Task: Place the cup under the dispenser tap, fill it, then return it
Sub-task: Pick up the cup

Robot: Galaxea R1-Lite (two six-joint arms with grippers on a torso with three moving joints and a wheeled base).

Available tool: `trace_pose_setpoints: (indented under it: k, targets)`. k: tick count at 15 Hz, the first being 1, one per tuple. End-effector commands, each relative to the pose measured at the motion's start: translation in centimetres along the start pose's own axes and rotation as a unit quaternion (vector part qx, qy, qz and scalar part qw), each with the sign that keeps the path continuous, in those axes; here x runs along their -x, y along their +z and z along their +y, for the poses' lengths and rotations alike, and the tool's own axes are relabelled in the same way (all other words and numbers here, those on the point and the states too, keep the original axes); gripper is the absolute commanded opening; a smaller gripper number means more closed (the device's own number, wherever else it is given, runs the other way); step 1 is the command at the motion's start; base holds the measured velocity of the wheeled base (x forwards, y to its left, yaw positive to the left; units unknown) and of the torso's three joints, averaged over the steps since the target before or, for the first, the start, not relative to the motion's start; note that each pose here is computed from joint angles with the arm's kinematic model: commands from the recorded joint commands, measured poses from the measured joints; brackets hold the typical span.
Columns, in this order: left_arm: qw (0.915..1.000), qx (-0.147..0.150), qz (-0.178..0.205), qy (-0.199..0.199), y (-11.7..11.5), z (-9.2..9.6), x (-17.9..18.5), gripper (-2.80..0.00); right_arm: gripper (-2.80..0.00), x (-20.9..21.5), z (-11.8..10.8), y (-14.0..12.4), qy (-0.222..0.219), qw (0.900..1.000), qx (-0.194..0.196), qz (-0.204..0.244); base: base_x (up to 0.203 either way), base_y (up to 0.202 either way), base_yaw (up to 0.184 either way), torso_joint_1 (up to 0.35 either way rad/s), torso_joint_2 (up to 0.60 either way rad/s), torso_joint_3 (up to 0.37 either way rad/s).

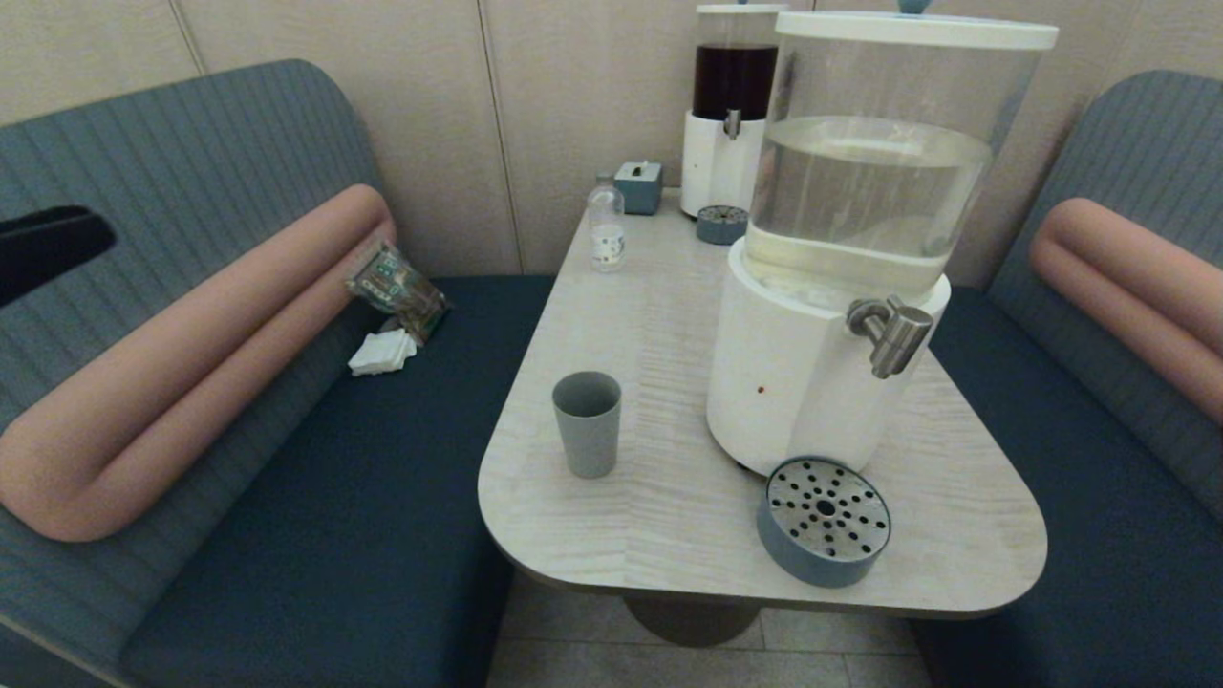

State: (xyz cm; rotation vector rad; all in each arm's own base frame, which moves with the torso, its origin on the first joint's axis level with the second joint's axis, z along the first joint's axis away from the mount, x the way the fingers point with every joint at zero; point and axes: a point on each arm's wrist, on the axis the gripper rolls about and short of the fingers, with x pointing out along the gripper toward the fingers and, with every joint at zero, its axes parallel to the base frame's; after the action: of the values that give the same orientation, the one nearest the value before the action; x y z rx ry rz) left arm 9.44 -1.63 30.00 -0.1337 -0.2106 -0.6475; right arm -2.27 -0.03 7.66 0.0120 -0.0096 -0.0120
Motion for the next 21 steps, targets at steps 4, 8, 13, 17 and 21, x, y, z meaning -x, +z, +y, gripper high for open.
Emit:
trace_pose_setpoints:
  k: [4,8,13,17,21]
  targets:
    - [0.9922,-0.057,0.012,-0.110,-5.4,4.4,-5.3,0.00,-2.80,0.0,0.0,0.0,0.000,1.000,0.000,0.000,0.000,0.000,0.000,0.000,0.00,0.000]
    - [0.9824,-0.110,0.010,-0.151,-9.6,7.5,-8.3,0.00,-2.80,0.0,0.0,0.0,0.000,1.000,0.000,0.000,0.000,0.000,0.000,0.000,0.00,0.000]
    - [0.9844,-0.073,0.064,-0.147,-17.4,12.5,-11.4,0.00,-2.80,0.0,0.0,0.0,0.000,1.000,0.000,0.000,0.000,0.000,0.000,0.000,0.00,0.000]
    - [0.9807,-0.055,0.090,-0.164,-21.6,15.2,-13.3,0.00,-2.80,0.0,0.0,0.0,0.000,1.000,0.000,0.000,0.000,0.000,0.000,0.000,0.00,0.000]
    - [0.9719,-0.052,0.105,-0.204,-24.7,16.3,-14.3,0.00,-2.80,0.0,0.0,0.0,0.000,1.000,0.000,0.000,0.000,0.000,0.000,0.000,0.00,0.000]
